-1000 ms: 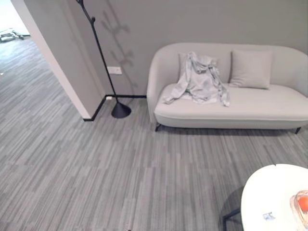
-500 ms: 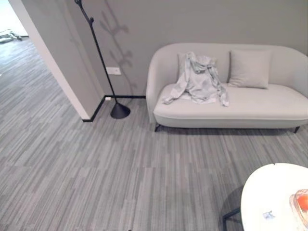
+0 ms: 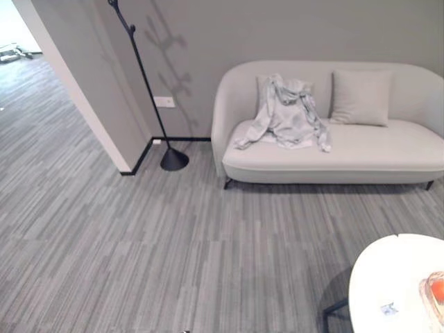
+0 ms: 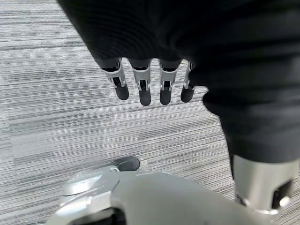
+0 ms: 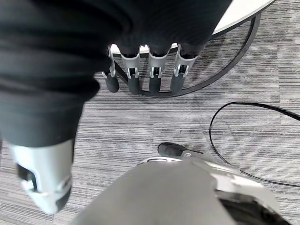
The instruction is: Hang the clothes on the sofa on the clothes rack.
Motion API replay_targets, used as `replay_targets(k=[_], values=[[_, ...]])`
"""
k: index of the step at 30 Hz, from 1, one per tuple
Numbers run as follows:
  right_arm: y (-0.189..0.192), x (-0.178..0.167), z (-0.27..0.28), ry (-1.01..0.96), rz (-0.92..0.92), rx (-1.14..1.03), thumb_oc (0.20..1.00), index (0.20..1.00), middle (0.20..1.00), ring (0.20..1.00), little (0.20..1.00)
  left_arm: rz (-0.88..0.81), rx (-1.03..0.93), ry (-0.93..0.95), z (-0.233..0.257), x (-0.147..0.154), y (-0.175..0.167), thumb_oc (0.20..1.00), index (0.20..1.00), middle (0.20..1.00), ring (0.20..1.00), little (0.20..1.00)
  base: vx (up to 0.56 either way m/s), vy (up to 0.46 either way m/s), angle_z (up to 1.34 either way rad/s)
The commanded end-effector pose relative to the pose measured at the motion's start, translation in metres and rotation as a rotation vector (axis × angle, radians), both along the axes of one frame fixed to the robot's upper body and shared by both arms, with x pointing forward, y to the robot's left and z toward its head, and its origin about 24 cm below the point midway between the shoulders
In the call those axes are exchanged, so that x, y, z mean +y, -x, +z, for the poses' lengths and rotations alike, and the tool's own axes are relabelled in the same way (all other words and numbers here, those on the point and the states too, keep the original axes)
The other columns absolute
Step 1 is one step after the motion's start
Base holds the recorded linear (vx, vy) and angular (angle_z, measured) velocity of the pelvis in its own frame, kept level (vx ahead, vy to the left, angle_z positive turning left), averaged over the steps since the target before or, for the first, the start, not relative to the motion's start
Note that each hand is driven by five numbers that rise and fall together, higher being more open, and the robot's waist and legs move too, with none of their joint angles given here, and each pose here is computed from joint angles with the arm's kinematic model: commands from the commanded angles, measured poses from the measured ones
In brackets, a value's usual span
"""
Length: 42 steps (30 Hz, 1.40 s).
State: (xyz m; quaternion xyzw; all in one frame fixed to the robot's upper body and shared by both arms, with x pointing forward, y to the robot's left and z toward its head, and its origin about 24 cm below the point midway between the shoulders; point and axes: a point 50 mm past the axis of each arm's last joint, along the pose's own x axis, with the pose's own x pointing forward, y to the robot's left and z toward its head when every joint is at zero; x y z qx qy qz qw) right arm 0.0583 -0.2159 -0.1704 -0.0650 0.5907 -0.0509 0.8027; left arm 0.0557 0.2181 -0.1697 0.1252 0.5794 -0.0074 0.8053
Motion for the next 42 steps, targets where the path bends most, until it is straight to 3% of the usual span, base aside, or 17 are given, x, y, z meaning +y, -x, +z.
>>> replay_targets(k=[1,15,23,32,42], values=[[-0.033,-0.002,0.006,0.019,0.040,-0.077,1.000,1.000,1.000,1.000,1.000,-0.020,-0.016,-0.005,0.001,-0.002,-0.017,1.000,1.000,1.000,1.000,1.000,-0.07,0.086,-0.02],[-0.048,0.003,0.008,0.011,0.021,-0.113,1.000,1.000,1.000,1.000,1.000,-0.041,-0.044,-0.006,0.003,-0.001,-0.029,1.000,1.000,1.000,1.000,1.000,0.13,0.020,-0.02],[-0.035,0.001,0.005,0.017,0.014,-0.079,1.000,1.000,1.000,1.000,1.000,-0.044,-0.035,-0.032,0.004,0.005,-0.026,1.000,1.000,1.000,1.000,1.000,0.45,-0.139,0.16],[-0.044,-0.014,0.011,0.048,-0.053,-0.140,1.000,1.000,1.000,1.000,1.000,0.055,-0.144,-0.047,0.012,0.017,-0.046,1.000,1.000,1.000,1.000,1.000,0.33,-0.195,0.37],[-0.057,-0.016,0.016,0.057,-0.015,-0.185,1.000,1.000,1.000,1.000,1.000,0.126,-0.081,-0.045,0.007,0.018,-0.026,1.000,1.000,1.000,1.000,1.000,0.20,-0.053,-0.12]])
